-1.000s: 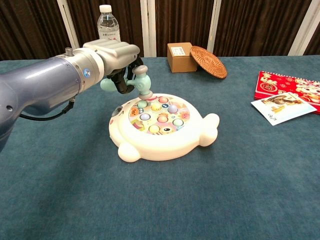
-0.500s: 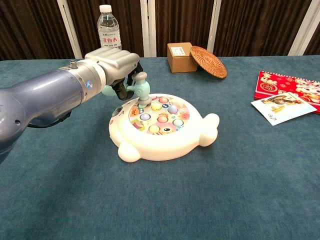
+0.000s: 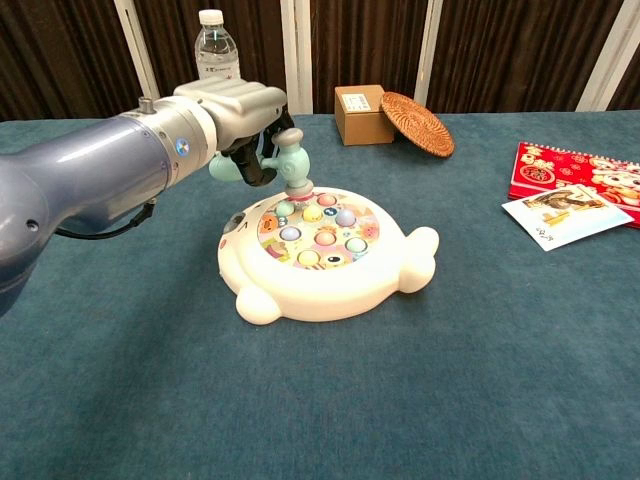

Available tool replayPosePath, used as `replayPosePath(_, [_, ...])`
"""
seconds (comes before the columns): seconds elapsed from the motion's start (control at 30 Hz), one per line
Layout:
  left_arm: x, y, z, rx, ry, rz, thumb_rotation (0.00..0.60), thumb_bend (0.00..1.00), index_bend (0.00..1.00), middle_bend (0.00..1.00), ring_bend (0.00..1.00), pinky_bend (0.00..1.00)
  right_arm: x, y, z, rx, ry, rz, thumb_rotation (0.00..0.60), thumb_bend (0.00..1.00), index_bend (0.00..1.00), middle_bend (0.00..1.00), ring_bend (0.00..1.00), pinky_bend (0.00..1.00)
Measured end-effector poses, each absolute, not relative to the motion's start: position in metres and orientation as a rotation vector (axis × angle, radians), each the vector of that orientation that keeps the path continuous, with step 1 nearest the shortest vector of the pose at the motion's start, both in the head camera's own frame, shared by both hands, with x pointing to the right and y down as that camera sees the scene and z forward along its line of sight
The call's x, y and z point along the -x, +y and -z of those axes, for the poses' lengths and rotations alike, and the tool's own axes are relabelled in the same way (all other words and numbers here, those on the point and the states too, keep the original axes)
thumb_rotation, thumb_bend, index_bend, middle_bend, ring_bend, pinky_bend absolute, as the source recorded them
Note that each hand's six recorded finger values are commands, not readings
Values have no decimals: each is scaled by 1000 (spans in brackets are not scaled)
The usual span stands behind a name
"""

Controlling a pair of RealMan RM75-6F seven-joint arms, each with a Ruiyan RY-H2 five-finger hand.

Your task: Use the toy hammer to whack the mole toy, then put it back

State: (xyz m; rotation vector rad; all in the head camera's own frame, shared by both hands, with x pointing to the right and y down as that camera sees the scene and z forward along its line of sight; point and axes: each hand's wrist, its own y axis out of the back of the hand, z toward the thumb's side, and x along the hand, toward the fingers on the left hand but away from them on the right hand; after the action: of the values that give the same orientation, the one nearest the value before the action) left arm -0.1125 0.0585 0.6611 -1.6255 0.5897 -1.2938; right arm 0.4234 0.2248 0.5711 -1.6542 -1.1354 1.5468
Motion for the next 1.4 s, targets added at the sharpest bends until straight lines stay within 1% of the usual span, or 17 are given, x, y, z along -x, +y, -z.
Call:
replayPosePath(0.23, [109,58,-656,1630,586,1291,600,768,640,501,366,482,-423,225,-571,1656,-1135,-1545,600,214,0,0,0,0])
replayPosePath(0.87, [90,68,-668,1644,523,1289,600,767,641,501,366,482,-424,224,-572,1661,-1148,-1553,600,213,0,0,0,0])
replayPosePath(1.4, [91,73,-675,1607,448,1326,600,768,649,501,366,481,-423,224,-572,1665,-1150,-1551,600,213,0,0,0,0])
